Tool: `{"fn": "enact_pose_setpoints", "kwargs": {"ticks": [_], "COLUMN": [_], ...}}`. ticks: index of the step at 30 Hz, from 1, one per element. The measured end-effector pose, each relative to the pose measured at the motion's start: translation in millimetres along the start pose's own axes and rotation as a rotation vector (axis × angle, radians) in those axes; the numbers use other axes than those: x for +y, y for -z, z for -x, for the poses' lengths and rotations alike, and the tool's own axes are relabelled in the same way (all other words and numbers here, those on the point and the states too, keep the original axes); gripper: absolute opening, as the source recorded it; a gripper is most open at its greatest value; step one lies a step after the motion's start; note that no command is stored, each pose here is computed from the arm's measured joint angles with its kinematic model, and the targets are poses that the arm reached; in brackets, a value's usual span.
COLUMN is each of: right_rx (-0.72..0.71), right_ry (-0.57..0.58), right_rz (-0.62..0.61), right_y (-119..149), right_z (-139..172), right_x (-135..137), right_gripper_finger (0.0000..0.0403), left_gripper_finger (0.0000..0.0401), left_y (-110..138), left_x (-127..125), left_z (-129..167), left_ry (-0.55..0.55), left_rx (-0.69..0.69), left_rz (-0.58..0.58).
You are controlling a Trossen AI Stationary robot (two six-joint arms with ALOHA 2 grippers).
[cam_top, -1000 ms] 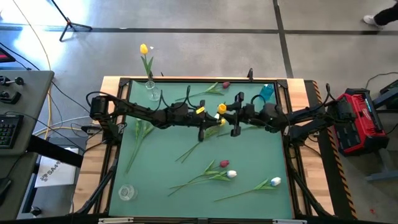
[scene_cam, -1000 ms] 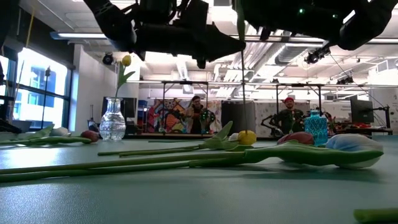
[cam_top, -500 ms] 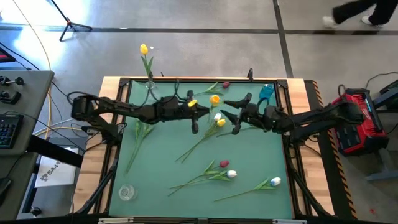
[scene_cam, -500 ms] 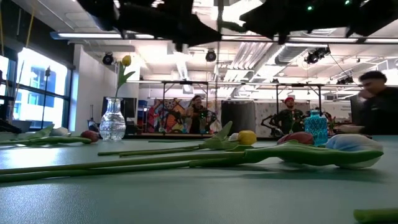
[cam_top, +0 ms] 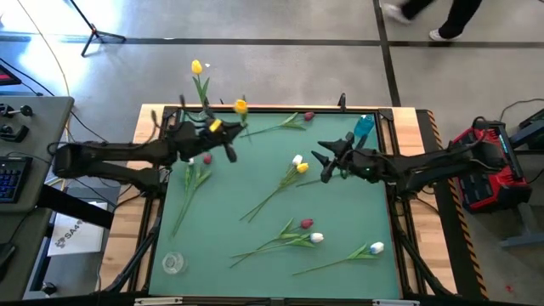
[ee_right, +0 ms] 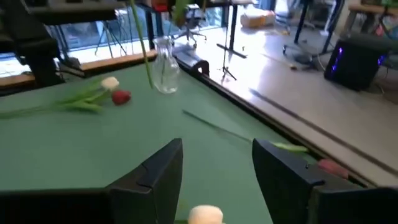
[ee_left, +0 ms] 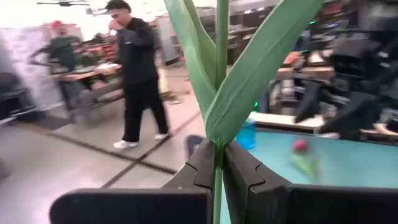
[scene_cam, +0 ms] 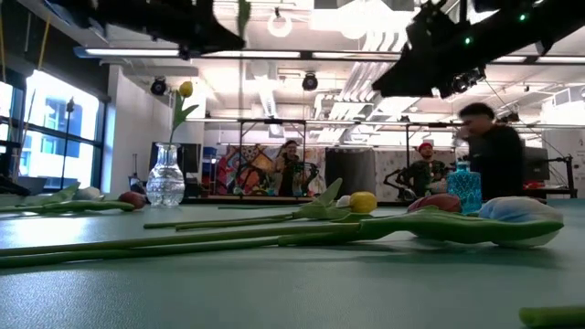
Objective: Sort flowers into vase by color
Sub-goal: Put the right yellow flower into the top transparent vase
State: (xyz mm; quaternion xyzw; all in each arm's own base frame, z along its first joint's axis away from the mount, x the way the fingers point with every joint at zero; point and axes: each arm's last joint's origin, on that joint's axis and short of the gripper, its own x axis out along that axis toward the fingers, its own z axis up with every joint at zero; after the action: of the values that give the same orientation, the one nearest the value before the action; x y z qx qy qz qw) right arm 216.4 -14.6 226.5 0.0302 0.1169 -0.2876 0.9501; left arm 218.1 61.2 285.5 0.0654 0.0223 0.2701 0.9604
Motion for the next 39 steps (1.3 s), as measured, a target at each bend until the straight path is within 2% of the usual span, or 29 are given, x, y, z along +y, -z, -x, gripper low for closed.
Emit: {"fn": "enact_pose_setpoints", "kwargs": {"ticks": [10,20,29,35,39], "right_rx": [0.059,0.089,0.102,0.106,0.106], "right_ry": [0.081,0.105,0.150,0.154,0.152], "right_rz": [0.017,0.039,0.020,0.011,0.003], "right_y": [14.8,19.8,21.1,21.5,21.5], "right_z": [-12.5,-15.3,-17.4,-17.9,-17.9], "right_x": [4.0,3.1,-2.4,-3.5,-3.4], "right_gripper_finger": [0.0183,0.0183,0.0183,0.0183,0.0183], "left_gripper_finger": [0.0000,0.0000,0.0000,0.0000,0.0001], "left_y": [-11.4,12.8,8.3,14.7,19.9], "left_x": [38.5,72.0,84.6,91.9,95.5], "left_z": [29.9,53.3,66.3,67.2,67.8], "left_ry": [-0.235,-0.460,-0.542,-0.587,-0.597], "left_rx": [0.020,-0.007,-0.040,0.022,0.057], "left_rz": [-0.011,0.023,0.021,0.010,0.058]}}
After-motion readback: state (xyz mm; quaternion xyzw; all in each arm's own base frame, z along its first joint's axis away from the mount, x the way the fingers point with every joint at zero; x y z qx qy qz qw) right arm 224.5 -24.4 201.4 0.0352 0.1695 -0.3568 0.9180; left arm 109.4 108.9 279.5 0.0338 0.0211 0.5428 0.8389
